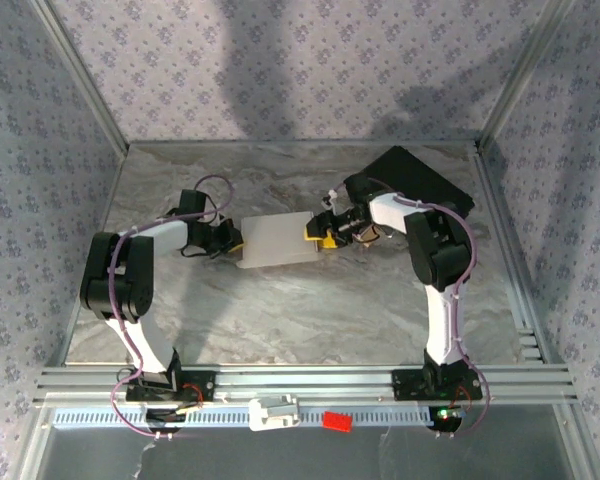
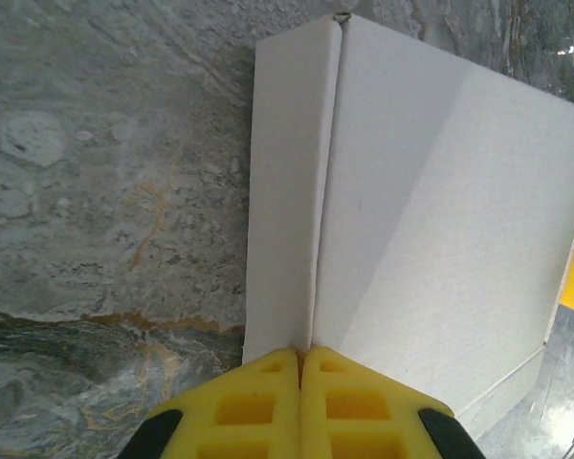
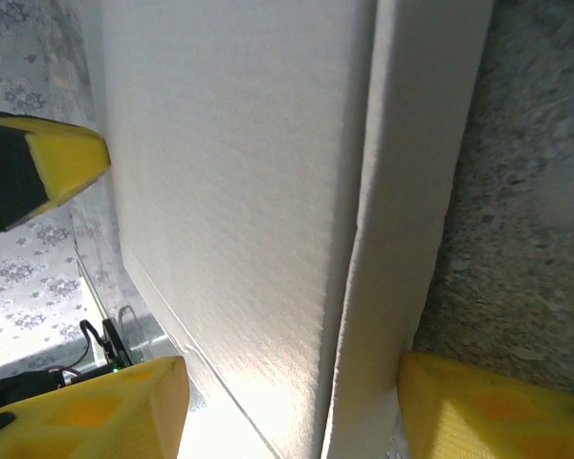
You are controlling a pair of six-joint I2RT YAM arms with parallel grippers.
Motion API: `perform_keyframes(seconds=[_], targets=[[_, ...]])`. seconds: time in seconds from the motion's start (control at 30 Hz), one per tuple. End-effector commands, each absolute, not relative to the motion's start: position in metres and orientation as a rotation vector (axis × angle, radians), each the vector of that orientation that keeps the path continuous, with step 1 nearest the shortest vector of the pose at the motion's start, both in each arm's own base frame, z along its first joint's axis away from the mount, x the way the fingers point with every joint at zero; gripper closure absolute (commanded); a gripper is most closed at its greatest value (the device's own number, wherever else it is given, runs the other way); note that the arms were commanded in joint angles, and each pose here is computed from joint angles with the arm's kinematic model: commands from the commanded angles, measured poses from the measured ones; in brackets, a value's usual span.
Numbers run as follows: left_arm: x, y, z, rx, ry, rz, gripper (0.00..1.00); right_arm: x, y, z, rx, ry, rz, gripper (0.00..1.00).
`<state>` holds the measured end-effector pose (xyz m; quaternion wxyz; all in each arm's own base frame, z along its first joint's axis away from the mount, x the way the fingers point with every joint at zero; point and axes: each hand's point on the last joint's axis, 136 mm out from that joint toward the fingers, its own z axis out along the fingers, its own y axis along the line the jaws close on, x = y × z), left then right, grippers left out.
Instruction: Fold the paper box
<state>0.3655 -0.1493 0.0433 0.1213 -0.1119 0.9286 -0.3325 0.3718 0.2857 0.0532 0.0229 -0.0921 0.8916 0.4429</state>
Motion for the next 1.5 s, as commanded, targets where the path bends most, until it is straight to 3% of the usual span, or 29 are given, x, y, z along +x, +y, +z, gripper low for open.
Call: perform_keyframes(seconds=[0.0, 0.47, 0.73, 1.1, 1.47], targets=[[0.34, -0.129, 0.001, -0.451, 2.869, -0.824, 0.95, 0.362, 0.308, 0.062, -0.35, 2.732, 1.456, 0.39], [0.351, -0.133, 0.016, -0.445, 2.799, -0.88, 0.94, 0.387, 0.337, 0.092, 0.018, 2.543, 1.706, 0.5], [0.335, -0.111, -0.004, -0.545, 2.869, -0.777, 1.0, 0.377, 0.294, 0.08, 0.006, 2.673, 1.397, 0.42], [0.328, -0.107, -0.011, -0.614, 2.864, -0.834, 1.0, 0.371, 0.321, 0.074, -0.201, 2.671, 1.541, 0.36], [0.316, -0.093, -0.016, -0.648, 2.896, -0.767, 1.0, 0.377, 0.281, 0.073, -0.118, 2.662, 1.459, 0.35]])
